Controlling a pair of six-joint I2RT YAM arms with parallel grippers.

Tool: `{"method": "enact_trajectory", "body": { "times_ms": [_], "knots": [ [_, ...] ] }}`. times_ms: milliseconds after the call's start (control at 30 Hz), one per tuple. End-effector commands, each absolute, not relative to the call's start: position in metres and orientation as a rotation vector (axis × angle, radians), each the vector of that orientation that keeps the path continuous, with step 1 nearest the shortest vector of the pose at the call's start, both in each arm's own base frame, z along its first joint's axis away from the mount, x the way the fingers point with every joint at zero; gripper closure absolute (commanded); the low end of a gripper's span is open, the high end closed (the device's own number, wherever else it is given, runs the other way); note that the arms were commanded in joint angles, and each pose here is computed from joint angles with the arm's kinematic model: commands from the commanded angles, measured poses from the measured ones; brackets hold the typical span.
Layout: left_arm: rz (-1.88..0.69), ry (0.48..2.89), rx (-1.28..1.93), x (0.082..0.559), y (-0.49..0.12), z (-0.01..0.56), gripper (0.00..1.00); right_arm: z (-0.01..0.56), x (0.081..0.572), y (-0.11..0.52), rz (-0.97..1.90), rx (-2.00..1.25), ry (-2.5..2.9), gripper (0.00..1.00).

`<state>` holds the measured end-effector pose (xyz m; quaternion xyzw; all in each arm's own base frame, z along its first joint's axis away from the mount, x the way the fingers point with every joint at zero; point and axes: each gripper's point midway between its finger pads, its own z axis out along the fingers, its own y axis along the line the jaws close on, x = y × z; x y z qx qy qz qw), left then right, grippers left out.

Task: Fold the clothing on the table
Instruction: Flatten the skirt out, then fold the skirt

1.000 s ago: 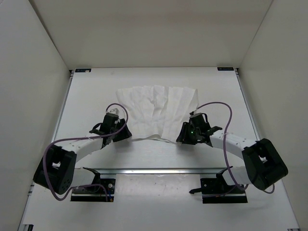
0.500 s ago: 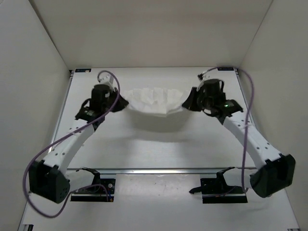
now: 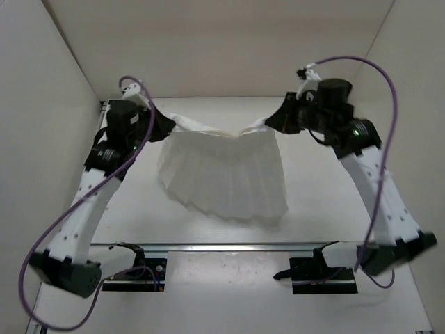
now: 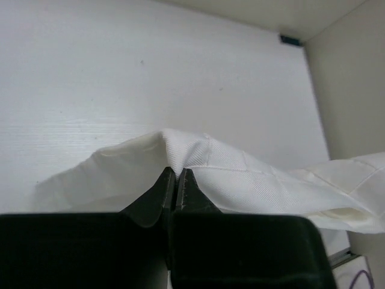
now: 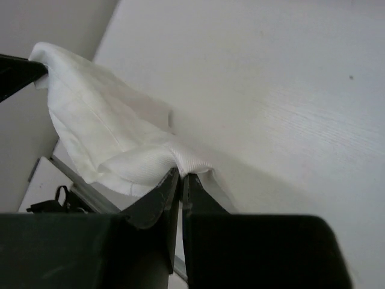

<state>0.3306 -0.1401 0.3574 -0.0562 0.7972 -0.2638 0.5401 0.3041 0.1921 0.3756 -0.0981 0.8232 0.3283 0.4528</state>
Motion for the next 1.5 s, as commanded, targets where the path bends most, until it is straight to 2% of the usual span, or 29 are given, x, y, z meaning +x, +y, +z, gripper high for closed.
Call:
{"method": "enact_trajectory", "body": {
  "times_ms": [0,33,67,100,200,300,400,533,600,633,700,833,933,1133,1367,1467],
  "knots": [
    [-0.57,2.018,-0.107,0.376,-0.148,0.328,1.0,0.375,0.358,0.202,0.735,-0.307,2.072,1.0],
    [-0.58,1.989,-0.086,0.382,-0.151,0.348,1.0,0.384,0.375,0.208,0.714,-0.331,2.069,1.0],
    [-0.566,2.011,-0.086,0.397,-0.152,0.345,1.0,0.376,0.394,0.212,0.677,-0.325,2.098,1.0],
    [-0.564,1.998,-0.075,0.412,-0.156,0.36,1.0,0.414,0.397,0.211,0.66,-0.338,2.016,1.0],
    [-0.546,1.947,-0.063,0.426,-0.158,0.398,1.0,0.447,0.407,0.212,0.682,-0.328,1.919,1.0],
    [-0.552,1.911,-0.061,0.426,-0.16,0.414,1.0,0.425,0.411,0.203,0.668,-0.291,1.938,1.0],
    [-0.537,1.959,-0.067,0.413,-0.16,0.377,1.0,0.388,0.41,0.189,0.645,-0.262,2.001,1.0],
    [-0.571,2.12,-0.113,0.38,-0.159,0.265,1.0,0.29,0.401,0.175,0.647,-0.198,2.195,1.0],
    [-0.571,2.24,-0.145,0.35,-0.154,0.19,1.0,0.229,0.378,0.172,0.675,-0.145,2.307,1.0],
    [-0.583,2.264,-0.167,0.342,-0.154,0.176,1.0,0.219,0.372,0.173,0.684,-0.123,2.315,1.0],
    [-0.584,2.368,-0.196,0.308,-0.151,0.12,1.0,0.155,0.335,0.168,0.695,-0.057,2.459,1.0],
    [-0.565,2.518,-0.162,0.25,-0.15,0.062,1.0,0.085,0.267,0.16,0.69,0.029,2.64,1.0],
    [-0.565,2.569,-0.122,0.218,-0.152,0.051,1.0,0.064,0.226,0.151,0.657,0.065,2.725,1.0],
    [-0.673,2.492,-0.122,0.183,-0.158,0.075,1.0,0.059,0.162,0.156,0.733,0.057,2.754,1.0],
    [-0.747,2.483,-0.14,0.152,-0.152,0.082,1.0,0.086,0.124,0.146,0.816,0.08,2.694,1.0],
    [-0.782,2.446,-0.154,0.147,-0.15,0.104,1.0,0.102,0.114,0.142,0.853,0.052,2.653,1.0]
  ]
}}
